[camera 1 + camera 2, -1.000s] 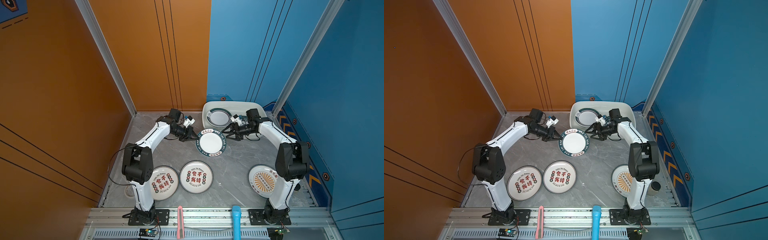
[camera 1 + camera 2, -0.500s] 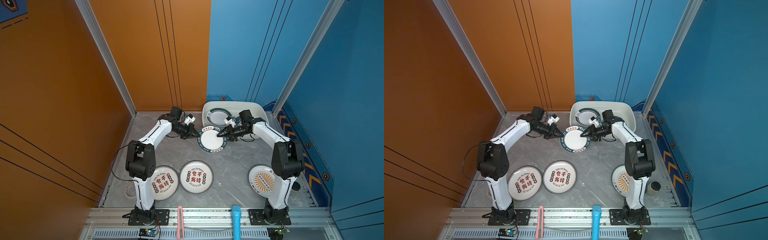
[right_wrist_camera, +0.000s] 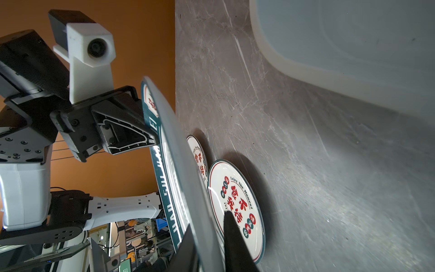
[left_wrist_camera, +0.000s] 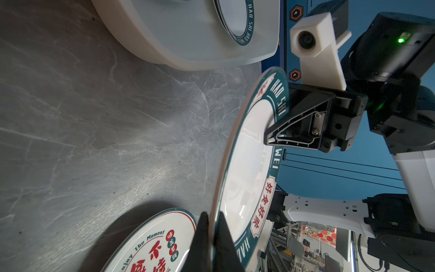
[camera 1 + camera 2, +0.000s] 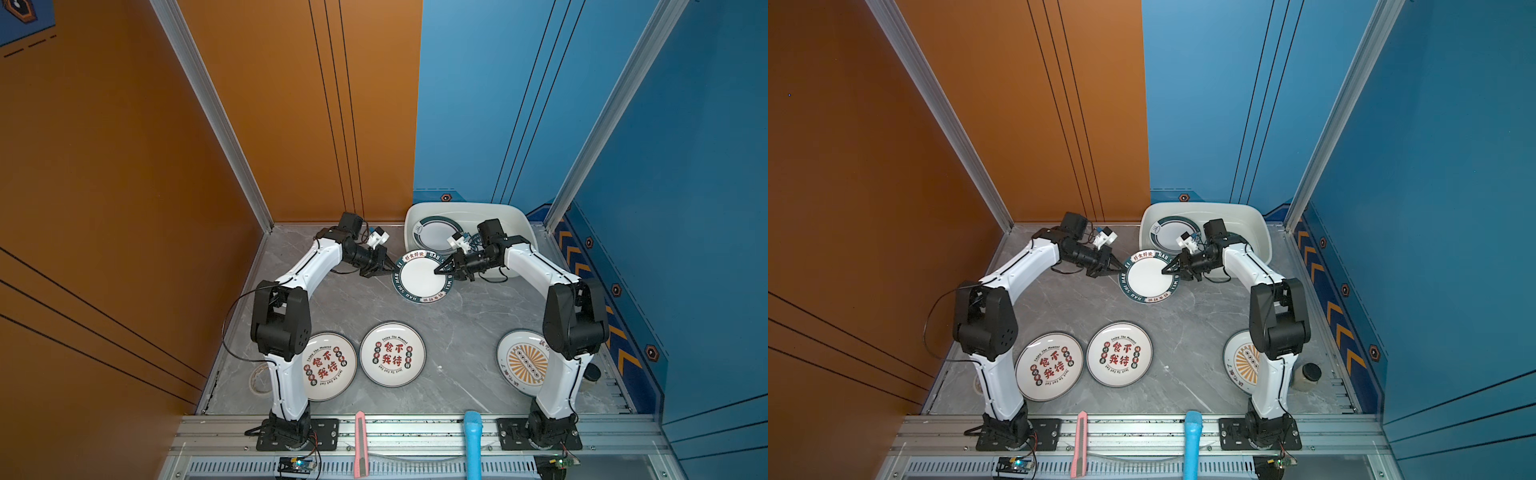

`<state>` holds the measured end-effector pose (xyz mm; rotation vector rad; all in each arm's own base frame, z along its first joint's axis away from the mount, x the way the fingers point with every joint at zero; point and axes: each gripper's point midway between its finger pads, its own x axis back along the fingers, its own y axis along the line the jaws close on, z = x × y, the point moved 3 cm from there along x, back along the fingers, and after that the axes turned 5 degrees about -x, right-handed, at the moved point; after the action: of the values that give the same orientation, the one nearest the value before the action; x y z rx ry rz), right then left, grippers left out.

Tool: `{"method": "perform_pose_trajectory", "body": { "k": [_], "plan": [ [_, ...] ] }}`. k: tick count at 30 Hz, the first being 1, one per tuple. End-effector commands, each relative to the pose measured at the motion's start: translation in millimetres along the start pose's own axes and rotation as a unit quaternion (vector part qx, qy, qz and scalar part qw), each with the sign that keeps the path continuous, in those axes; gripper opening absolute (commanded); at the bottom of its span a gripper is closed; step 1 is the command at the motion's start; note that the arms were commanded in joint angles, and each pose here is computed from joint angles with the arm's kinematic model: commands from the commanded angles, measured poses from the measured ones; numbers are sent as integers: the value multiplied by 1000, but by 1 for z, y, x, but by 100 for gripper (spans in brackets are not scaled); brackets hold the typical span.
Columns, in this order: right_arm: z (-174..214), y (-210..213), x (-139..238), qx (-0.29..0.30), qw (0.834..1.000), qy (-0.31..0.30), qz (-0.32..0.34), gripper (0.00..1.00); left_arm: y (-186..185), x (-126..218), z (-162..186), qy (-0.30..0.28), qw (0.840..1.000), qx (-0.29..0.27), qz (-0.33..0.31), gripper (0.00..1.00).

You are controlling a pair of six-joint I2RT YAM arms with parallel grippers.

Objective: Place the plates into the plastic bin on the countertop
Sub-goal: 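Hold the upright plate between both grippers beside the bin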

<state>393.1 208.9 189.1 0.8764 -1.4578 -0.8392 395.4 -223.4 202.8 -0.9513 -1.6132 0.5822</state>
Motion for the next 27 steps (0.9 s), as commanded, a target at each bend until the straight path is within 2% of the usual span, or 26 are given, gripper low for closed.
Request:
{"method": "perform_pose_trajectory", "body": {
  "k": [1, 4, 8, 13, 17, 22, 25, 26, 27],
  "plan": [
    [0, 13, -13, 9, 1000, 7, -10, 13, -11, 0, -3, -2, 1000, -14, 15, 0],
    [0, 15, -16, 10, 1000, 6, -11, 8, -11, 1, -3, -3, 1000, -12, 16, 4],
    [-4, 19, -18, 12, 1000, -1, -14, 0, -9, 5, -5, -7, 1000, -7, 16, 17],
    [-11, 24, -14, 15, 1000, -18, -14, 0, -6, 11, -6, -13, 1000, 0, 15, 32],
    [-21, 28, -8, 13, 999, -35, -13, 0, 1, 15, -3, -17, 1000, 8, 7, 47],
    [-36, 31, 2, 9, 998, -55, -12, 0, 3, 24, 2, -26, 1000, 3, -8, 73],
    [-46, 34, 9, 8, 998, -69, -12, 0, 5, 29, 5, -31, 999, 4, -17, 95],
    [-50, 33, 12, 6, 997, -74, -11, 0, 6, 30, 6, -32, 999, 4, -20, 99],
    [-54, 33, 15, 4, 997, -79, -11, 0, 6, 31, 6, -33, 999, 3, -22, 98]
  ]
}}
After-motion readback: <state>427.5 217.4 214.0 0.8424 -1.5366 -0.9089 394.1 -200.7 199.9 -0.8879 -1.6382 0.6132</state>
